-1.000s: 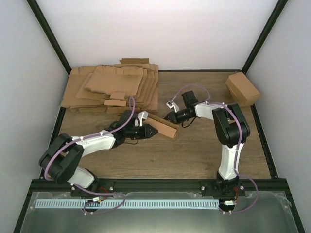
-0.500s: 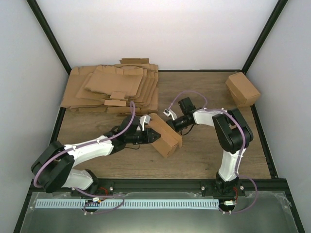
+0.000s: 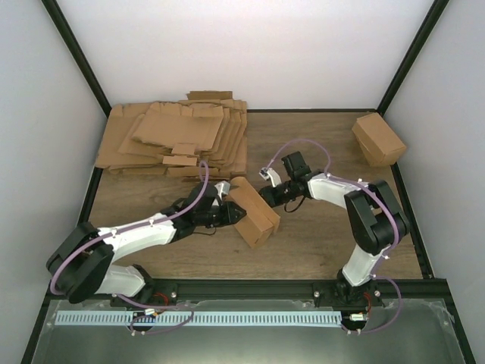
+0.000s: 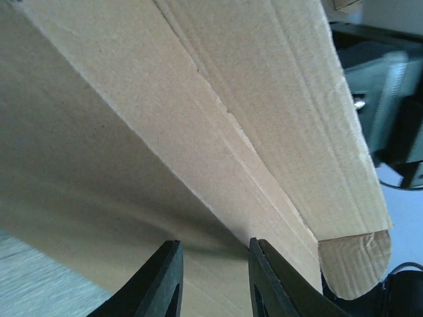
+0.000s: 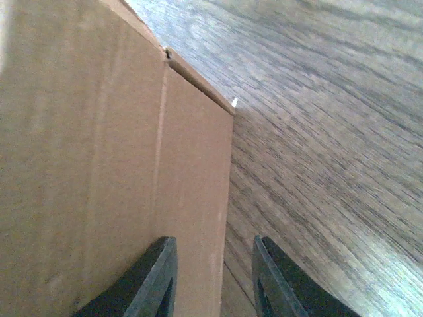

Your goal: Fold the paper box

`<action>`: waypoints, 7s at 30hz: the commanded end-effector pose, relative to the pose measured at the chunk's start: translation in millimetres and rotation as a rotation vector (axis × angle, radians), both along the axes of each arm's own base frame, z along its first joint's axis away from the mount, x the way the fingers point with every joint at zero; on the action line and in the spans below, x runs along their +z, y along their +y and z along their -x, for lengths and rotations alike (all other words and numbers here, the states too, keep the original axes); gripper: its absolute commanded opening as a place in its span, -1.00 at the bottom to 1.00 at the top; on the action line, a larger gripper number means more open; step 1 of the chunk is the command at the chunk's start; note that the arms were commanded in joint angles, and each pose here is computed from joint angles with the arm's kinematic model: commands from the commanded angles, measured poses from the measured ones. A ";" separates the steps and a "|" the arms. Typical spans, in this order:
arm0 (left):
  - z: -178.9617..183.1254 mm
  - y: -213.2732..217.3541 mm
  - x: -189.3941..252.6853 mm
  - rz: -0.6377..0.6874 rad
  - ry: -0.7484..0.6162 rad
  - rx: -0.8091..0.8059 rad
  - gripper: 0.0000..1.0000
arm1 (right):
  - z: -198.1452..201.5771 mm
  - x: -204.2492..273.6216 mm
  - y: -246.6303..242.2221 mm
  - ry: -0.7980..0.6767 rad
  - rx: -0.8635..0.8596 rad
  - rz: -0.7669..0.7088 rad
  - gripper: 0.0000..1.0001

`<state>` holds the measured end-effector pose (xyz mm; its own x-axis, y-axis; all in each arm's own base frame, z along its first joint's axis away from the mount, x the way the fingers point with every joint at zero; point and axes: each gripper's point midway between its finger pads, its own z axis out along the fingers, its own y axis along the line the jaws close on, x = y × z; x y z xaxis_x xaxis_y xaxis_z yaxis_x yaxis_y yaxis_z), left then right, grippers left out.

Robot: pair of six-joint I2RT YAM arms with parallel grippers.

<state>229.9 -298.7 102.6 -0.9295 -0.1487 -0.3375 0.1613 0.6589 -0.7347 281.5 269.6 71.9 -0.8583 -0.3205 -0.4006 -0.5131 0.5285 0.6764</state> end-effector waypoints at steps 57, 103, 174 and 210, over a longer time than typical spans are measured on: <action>-17.7 -56.0 13.4 0.027 -0.056 -0.091 -0.34 | 1.6 -49.3 -45.8 0.085 -0.237 0.095 -0.58; -42.7 86.8 60.5 -0.032 -0.195 0.053 -0.04 | 33.7 102.5 -16.9 -0.296 -0.232 0.265 0.86; -80.8 23.4 29.7 -0.313 -0.410 -0.161 -0.65 | 90.6 40.7 -39.4 -0.204 -0.363 0.647 0.48; -72.4 23.9 24.4 -0.487 -0.442 -0.295 -0.86 | 100.7 28.0 -39.8 -0.157 -0.209 0.587 0.99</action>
<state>303.0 -268.3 124.0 -0.6864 0.3043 -0.6606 0.5568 0.8041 -0.2082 183.1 228.9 110.7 -0.8784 -0.3137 -0.3605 -0.3956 0.9006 0.1803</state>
